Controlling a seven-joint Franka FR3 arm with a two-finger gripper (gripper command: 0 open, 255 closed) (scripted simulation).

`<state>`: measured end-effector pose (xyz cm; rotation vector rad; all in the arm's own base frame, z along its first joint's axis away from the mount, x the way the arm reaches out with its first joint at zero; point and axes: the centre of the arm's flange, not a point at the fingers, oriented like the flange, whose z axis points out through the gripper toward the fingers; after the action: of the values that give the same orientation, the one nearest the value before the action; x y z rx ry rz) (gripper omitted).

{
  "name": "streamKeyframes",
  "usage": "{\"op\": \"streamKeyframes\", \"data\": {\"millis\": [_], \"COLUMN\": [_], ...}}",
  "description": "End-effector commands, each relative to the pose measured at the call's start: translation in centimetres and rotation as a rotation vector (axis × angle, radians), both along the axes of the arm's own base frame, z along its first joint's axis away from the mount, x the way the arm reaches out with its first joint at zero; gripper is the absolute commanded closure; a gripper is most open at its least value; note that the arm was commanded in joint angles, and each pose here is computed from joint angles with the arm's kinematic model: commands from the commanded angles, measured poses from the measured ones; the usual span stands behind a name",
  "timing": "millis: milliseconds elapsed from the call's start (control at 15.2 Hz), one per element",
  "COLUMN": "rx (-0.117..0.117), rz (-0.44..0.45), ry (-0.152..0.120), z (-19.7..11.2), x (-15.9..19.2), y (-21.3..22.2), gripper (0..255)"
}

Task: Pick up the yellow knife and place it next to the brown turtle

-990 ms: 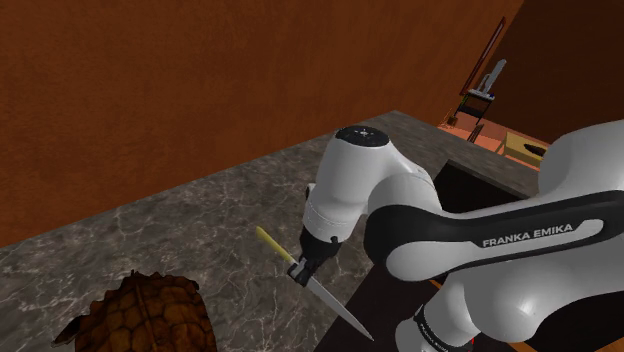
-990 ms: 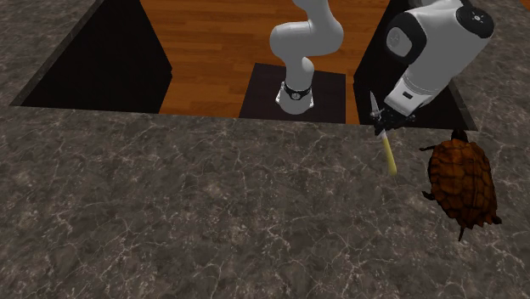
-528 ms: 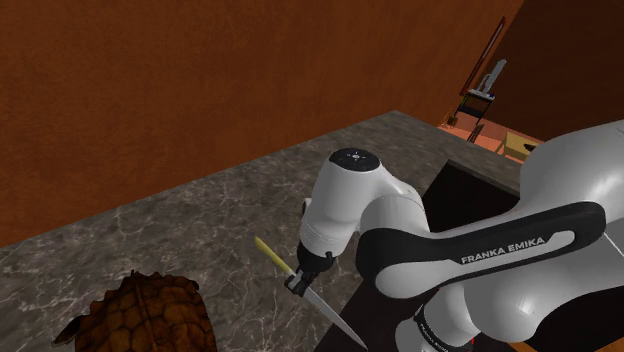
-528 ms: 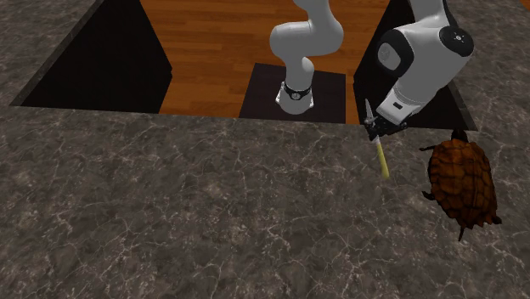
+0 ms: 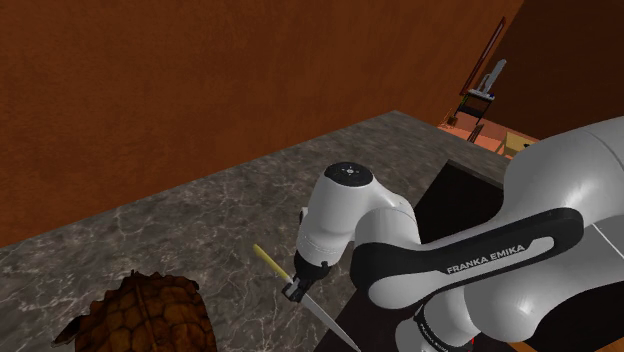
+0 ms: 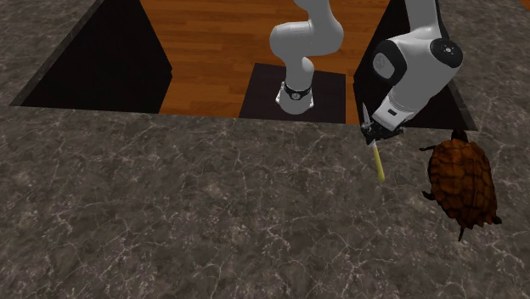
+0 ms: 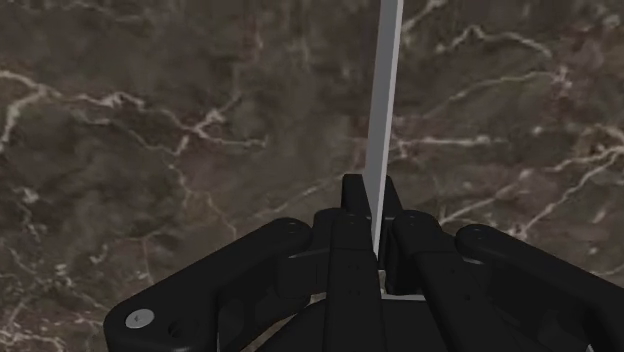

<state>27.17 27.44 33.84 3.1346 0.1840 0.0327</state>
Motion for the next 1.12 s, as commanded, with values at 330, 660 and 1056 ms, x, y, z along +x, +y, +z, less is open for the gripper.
{"op": "streamKeyframes", "data": {"millis": [330, 660, 1056], "rx": [0.0, 0.0, 0.0], "rz": [0.0, 0.0, 0.0], "ry": [0.0, 0.0, 0.0], "z": [0.0, 2.6, 5.0], "x": [0.0, -0.1, -0.1], "y": [0.0, 0.0, 0.0], "gripper": [0, 0, 0]}}
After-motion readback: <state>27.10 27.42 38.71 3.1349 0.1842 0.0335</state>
